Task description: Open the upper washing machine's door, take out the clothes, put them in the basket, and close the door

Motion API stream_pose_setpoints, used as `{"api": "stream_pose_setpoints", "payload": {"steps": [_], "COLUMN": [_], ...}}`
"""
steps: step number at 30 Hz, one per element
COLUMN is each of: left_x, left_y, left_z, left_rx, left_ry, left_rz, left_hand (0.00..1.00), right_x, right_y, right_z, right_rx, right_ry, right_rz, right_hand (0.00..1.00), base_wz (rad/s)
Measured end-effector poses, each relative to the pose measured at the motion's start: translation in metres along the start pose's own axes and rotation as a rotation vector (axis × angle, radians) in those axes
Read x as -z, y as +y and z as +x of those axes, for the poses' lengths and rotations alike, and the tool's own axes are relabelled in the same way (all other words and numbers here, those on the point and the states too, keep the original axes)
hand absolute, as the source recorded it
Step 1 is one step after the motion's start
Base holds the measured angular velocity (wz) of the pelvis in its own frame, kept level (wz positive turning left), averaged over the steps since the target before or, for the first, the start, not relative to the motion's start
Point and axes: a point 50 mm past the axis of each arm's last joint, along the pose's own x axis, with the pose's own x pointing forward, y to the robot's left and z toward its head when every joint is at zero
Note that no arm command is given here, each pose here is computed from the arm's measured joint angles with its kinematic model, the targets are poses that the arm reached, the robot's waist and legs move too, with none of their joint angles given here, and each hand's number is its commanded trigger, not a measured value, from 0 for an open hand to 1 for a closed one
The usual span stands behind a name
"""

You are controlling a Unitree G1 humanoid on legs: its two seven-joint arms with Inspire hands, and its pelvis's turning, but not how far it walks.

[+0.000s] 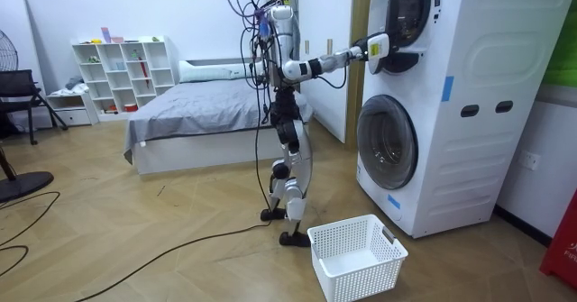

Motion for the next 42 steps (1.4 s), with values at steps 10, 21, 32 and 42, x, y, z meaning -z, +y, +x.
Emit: {"api": "stream_pose_setpoints", "payload": {"steps": [10, 21, 32, 42], "left_x": [-0.013, -0.018, -0.032, -0.033], "left_y": [0.003, 0.001, 0.014, 0.024], "left_z": [0.002, 0.002, 0.005, 0.006], "left_rx": [0.001, 0.028, 0.014, -0.012], "left_ry": [-0.039, -0.068, -0.126, -0.125], "left_rz": [0.021, 0.033, 0.034, 0.062], "left_hand": [0.00, 0.00, 0.00, 0.00], "right_x": [-0.009, -0.020, -0.027, -0.026], "right_y": [0.010, 0.022, 0.030, 0.031], "right_z": [0.000, -0.001, 0.006, 0.007], "right_rx": [-0.089, -0.175, -0.240, -0.204], "right_ry": [-0.009, -0.051, -0.053, -0.062], "right_rz": [0.016, -0.010, -0.036, -0.047], "right_hand": [0.00, 0.00, 0.00, 0.00], "base_wz": [-0.07, -0.09, -0.07, 0.14]}}
